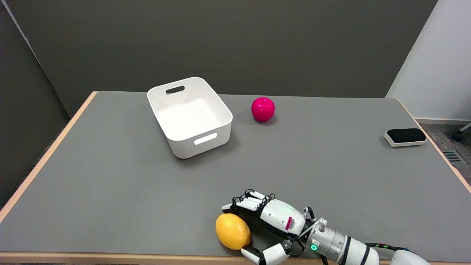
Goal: Pick up the lemon.
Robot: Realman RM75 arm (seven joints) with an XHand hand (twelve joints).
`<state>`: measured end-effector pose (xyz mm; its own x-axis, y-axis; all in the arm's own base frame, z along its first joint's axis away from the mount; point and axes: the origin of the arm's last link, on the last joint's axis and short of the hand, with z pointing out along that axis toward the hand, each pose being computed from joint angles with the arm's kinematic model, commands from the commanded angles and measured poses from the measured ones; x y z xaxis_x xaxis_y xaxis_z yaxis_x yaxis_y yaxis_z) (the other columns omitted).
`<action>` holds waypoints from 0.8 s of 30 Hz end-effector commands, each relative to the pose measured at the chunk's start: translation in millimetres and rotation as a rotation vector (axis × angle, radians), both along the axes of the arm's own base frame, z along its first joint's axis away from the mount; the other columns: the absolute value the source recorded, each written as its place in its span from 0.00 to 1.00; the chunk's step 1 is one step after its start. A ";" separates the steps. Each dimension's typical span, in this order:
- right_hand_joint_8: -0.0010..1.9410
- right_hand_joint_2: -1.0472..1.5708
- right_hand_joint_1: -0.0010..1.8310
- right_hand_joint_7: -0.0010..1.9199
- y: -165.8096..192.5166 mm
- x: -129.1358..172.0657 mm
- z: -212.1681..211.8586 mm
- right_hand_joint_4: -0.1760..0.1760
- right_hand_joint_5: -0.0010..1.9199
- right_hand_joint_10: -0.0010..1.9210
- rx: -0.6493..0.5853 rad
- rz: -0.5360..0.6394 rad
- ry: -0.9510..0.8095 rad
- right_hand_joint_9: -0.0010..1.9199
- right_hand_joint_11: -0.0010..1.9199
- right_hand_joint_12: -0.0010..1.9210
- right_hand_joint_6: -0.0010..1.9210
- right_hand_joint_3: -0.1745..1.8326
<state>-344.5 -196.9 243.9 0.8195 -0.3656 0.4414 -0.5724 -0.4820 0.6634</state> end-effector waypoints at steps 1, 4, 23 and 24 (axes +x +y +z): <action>0.73 0.69 0.44 0.08 1.9 -3.0 -5.8 0.04 0.15 0.55 -0.006 0.001 -0.034 0.20 0.04 0.63 0.33 0.55; 0.77 0.70 0.48 0.06 1.1 -3.1 -6.9 0.04 0.15 0.61 -0.004 0.005 -0.042 0.20 0.05 0.66 0.39 0.52; 0.83 0.71 0.48 0.02 -1.3 -2.1 -7.2 0.03 0.15 0.70 -0.003 0.011 -0.042 0.16 0.07 0.68 0.46 0.51; 0.83 0.71 0.48 0.02 -2.6 -0.8 -7.1 0.03 0.15 0.71 -0.003 0.016 -0.042 0.16 0.07 0.68 0.46 0.50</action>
